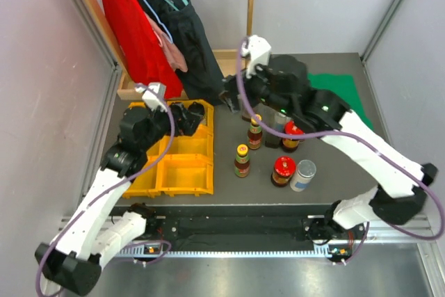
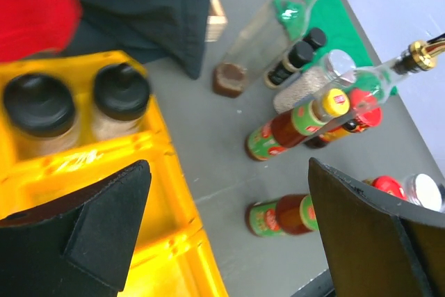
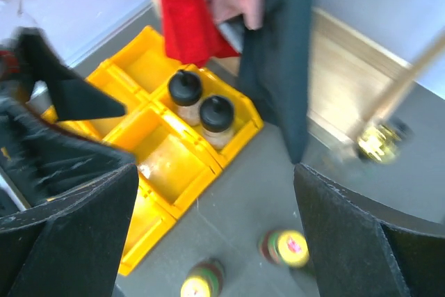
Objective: Organize the condiment bottles
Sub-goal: Place the bottle in the storage box, then pick up the bottle from the center of the board.
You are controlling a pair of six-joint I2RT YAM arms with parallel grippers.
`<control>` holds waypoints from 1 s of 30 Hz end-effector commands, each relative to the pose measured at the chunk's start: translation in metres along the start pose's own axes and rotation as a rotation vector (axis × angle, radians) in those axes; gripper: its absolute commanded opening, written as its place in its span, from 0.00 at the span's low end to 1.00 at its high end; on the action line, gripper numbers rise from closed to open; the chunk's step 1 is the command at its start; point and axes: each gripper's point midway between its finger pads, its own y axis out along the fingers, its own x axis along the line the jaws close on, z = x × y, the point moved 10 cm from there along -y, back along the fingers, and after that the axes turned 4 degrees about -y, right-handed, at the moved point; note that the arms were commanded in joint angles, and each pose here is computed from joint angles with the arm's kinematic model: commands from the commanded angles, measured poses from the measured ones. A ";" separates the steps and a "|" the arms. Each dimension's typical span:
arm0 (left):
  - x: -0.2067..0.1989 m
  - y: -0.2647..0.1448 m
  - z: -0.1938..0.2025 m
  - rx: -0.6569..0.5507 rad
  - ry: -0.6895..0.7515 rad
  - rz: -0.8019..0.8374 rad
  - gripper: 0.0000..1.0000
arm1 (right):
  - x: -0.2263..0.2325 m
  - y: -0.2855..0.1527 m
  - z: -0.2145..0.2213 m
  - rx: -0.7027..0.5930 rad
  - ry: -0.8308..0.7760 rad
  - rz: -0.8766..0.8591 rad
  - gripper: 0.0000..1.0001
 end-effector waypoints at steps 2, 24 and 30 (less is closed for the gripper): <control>-0.033 0.042 -0.029 -0.061 0.070 0.178 0.99 | -0.022 -0.047 0.015 0.044 0.130 0.198 0.92; -0.087 0.210 -0.028 -0.110 0.261 0.210 0.99 | -0.082 -0.160 0.063 -0.187 0.335 0.763 0.93; -0.086 0.228 -0.024 -0.148 0.225 0.197 0.98 | -0.086 -0.163 0.069 -0.170 0.383 0.786 0.93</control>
